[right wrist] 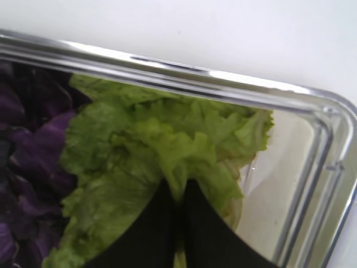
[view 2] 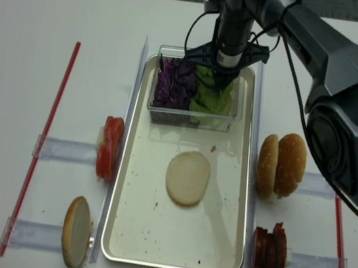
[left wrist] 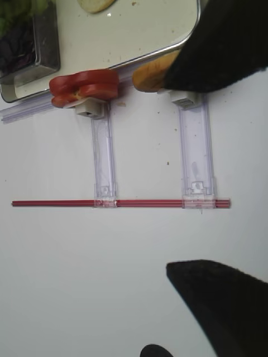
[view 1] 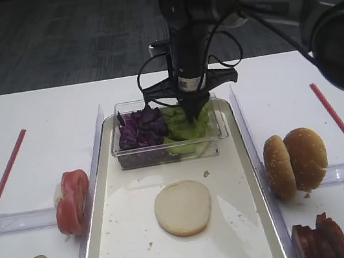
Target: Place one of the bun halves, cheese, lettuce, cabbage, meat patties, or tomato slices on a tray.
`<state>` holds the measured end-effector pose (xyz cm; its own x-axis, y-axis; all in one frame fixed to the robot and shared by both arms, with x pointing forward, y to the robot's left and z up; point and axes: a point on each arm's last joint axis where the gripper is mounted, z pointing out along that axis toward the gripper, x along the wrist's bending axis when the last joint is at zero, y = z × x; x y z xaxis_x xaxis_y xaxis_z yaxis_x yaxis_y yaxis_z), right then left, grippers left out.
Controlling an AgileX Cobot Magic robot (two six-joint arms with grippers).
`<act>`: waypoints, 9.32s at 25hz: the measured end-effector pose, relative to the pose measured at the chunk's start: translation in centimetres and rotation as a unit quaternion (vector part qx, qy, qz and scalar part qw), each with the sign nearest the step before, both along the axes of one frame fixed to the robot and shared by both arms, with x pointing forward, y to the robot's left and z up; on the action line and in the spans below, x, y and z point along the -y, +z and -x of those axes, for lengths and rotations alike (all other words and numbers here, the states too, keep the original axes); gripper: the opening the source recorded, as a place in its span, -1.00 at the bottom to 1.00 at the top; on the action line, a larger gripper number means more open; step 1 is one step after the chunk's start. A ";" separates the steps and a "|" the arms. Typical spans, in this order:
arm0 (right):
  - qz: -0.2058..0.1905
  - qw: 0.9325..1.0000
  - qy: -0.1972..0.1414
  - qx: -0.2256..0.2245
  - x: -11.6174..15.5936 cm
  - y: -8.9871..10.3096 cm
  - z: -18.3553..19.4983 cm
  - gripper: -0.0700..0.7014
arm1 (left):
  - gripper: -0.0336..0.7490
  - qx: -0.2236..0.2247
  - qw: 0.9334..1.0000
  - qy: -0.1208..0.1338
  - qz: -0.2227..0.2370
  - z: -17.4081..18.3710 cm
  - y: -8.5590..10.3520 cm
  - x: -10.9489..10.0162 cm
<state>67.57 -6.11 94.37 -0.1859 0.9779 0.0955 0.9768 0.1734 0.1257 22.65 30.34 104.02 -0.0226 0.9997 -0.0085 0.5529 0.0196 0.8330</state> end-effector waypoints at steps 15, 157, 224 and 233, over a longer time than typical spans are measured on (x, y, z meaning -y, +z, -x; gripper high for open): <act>-0.050 0.998 -0.007 0.035 0.0 5.8 1.1 -0.67 | 0.53 0.000 1.000 0.000 0.000 0.0 0.0 0.0; -0.002 0.997 -0.069 0.019 8.5 7.7 3.0 0.83 | 0.53 0.000 1.000 0.000 0.000 0.0 0.0 0.0; 0.015 0.975 -0.108 0.195 23.6 8.5 36.7 0.83 | 0.53 0.000 1.000 0.000 0.000 0.0 0.0 0.0; 0.000 0.942 -0.106 0.319 23.5 9.8 40.3 0.77 | 0.53 0.000 1.000 0.000 0.000 0.0 0.0 0.0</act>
